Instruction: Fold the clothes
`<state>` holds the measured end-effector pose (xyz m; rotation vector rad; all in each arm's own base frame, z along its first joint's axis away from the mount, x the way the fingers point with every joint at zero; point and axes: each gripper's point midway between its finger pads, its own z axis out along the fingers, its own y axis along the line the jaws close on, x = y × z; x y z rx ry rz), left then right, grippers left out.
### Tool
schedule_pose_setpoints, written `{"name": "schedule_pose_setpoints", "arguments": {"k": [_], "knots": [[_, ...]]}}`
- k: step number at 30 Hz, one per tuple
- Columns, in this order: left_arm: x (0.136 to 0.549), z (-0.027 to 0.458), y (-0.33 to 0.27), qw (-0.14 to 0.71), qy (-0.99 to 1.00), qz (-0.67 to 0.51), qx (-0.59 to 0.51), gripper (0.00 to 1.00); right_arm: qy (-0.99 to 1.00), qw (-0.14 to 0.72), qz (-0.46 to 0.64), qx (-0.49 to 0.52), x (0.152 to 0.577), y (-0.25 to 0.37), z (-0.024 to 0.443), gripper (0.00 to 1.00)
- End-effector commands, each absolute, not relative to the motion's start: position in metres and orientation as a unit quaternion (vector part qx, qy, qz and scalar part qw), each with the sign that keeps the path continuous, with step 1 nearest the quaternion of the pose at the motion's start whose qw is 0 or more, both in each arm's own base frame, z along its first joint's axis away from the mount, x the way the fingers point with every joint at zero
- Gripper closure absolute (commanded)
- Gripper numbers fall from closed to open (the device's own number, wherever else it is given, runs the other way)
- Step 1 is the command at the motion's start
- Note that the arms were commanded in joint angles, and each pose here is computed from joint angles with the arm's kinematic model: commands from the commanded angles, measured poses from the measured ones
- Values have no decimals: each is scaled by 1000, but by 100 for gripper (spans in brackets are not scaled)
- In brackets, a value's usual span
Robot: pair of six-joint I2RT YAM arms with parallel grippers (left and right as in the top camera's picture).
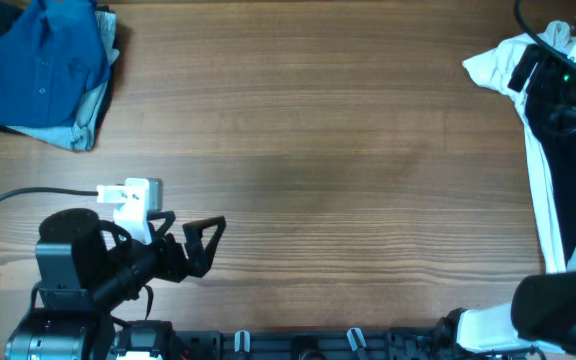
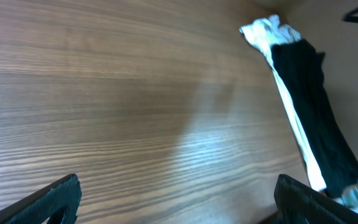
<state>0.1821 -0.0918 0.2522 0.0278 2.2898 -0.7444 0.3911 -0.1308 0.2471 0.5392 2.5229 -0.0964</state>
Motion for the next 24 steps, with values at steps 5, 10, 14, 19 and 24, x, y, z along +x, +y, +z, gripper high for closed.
{"name": "schedule_pose_setpoints", "arguments": {"k": [5, 10, 14, 19, 24], "knots": [[176, 254, -106, 351, 887, -297, 49, 0, 913, 193, -97, 346, 361, -195, 206, 0], [183, 245, -107, 330, 898, -287, 43, 0, 886, 173, -91, 420, 334, -226, 200, 0], [188, 236, -112, 305, 907, -288, 47, 1, 874, 155, -68, 456, 318, -239, 190, 5], [196, 228, -120, 283, 912, -290, 57, 0, 883, 136, -43, 448, 315, -235, 166, 8], [202, 223, -131, 270, 913, -295, 76, 1, 892, 115, -19, 436, 312, -223, 134, 10]]}}
